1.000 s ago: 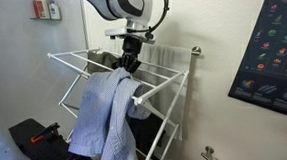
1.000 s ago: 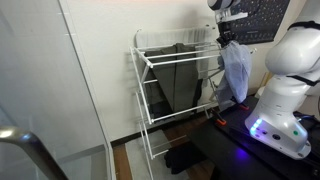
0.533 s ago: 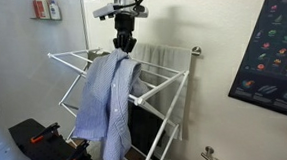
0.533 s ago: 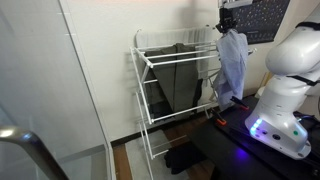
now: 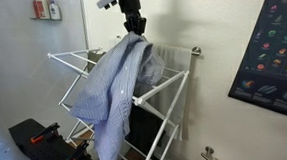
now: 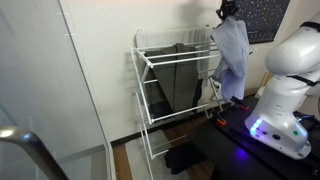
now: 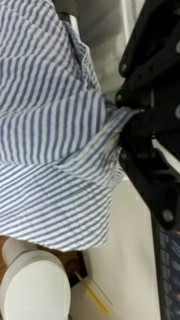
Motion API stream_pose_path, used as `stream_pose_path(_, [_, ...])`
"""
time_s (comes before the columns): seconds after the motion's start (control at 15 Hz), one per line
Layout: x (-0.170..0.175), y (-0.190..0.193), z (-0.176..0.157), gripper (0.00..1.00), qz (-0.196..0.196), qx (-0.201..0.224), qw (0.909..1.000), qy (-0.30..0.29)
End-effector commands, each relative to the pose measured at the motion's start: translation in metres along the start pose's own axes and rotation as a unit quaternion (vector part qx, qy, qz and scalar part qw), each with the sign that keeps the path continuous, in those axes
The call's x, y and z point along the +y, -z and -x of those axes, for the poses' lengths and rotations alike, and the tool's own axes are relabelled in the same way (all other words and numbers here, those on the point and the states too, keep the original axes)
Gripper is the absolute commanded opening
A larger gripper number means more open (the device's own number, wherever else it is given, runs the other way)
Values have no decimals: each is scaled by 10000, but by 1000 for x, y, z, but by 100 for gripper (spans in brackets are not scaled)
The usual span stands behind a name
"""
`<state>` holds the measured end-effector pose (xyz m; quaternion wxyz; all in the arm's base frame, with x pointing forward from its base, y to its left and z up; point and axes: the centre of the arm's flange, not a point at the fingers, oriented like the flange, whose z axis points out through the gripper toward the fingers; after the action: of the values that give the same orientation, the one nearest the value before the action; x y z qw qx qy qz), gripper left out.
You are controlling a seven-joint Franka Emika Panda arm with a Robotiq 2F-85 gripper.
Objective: Place the striped shirt on top of the drying rack
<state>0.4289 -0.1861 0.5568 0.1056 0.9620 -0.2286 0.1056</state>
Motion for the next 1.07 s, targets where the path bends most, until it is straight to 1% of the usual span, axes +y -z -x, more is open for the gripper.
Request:
stream_pose_path(0.0, [2,17,-7,6,192,918,9950,-331])
stream_pose_path(0.2, [2,24,-22,7,277,1673,9839,-569])
stream_pose_path(0.33, [-1,24,-29,7,342,2159,9727,-777])
stream_pose_path(0.47, [-6,18,-34,7,416,2635,9592,-938])
stream_pose_path(0.53, [-9,12,-35,7,456,2751,9555,-966])
stream_pose_path(0.67, [-15,-4,-36,7,562,2855,9520,-954])
stream_pose_path(0.73, [-18,-14,-35,7,608,2865,9516,-938])
stream_pose_path(0.87, [-25,-36,-33,7,669,2790,9535,-918])
stream_pose_path(1.0, [-32,-56,-34,7,648,2751,9546,-938])
